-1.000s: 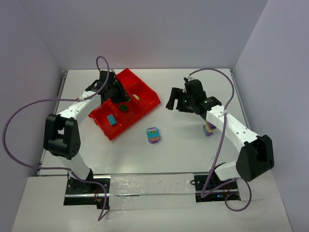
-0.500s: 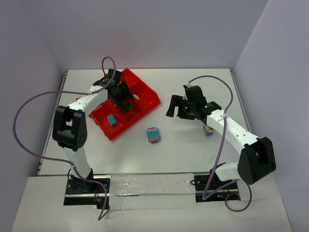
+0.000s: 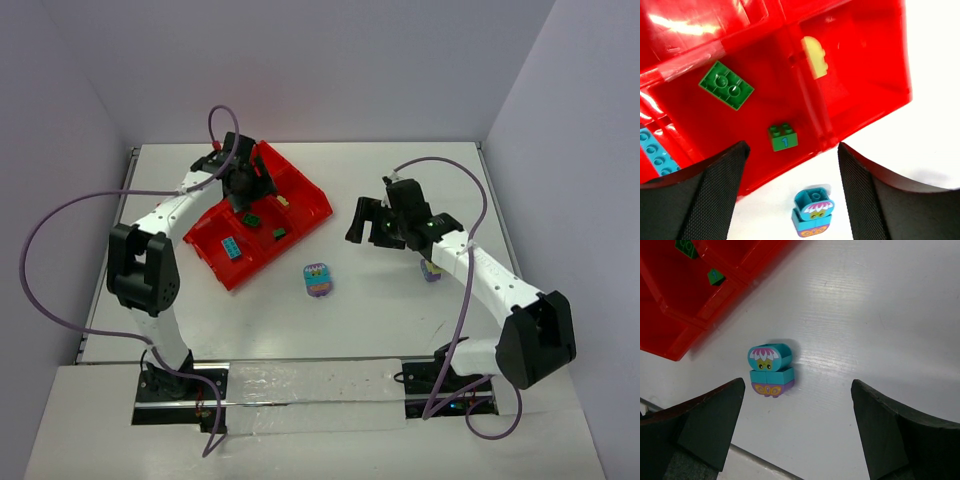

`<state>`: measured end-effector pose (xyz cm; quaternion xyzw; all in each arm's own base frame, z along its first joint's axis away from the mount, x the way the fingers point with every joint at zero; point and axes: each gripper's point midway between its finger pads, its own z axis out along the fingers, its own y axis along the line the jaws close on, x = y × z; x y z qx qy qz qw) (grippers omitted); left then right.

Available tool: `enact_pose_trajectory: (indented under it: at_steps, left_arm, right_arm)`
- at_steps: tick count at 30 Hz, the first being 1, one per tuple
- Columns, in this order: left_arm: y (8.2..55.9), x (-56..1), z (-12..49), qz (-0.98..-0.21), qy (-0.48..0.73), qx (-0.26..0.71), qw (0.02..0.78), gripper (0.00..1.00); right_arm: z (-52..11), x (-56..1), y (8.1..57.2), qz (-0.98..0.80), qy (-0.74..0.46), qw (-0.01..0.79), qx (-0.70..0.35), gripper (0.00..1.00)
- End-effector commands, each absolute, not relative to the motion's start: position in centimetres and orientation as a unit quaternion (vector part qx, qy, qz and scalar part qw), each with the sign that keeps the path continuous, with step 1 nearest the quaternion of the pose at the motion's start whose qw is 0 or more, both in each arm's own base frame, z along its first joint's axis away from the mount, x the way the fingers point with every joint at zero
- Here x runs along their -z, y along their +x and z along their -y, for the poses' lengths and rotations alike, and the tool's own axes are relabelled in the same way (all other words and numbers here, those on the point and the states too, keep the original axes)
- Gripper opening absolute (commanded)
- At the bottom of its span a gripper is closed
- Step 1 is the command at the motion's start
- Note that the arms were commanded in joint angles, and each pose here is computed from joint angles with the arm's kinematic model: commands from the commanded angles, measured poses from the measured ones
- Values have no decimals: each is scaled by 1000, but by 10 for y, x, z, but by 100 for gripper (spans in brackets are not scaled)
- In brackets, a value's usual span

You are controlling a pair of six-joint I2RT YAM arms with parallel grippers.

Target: Sort the legos into containers by color

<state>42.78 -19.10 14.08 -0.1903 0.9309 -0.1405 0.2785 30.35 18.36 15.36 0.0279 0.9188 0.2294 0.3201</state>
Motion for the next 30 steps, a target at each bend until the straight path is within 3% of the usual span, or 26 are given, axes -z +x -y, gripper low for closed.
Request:
enact_pose_trajectory:
  at_steps: [1, 7, 22, 30]
  left_arm:
    - [444, -171, 211, -916, -199, 124, 325, 82]
    - [442, -151, 204, -902, -270, 83, 327, 79]
    - [461, -108, 217, -910, -251, 79, 320, 68]
    - [444, -94, 209, -921, -235, 62, 304, 37]
  right_arm:
    - [-176, -171, 309, -907, 41, 355, -222, 94]
    - [-177, -181, 314, -908, 34, 359, -213, 94]
    - [-175, -178, 310, -910, 32, 357, -208, 94]
    - [-177, -173, 313, -913, 34, 352, -203, 94]
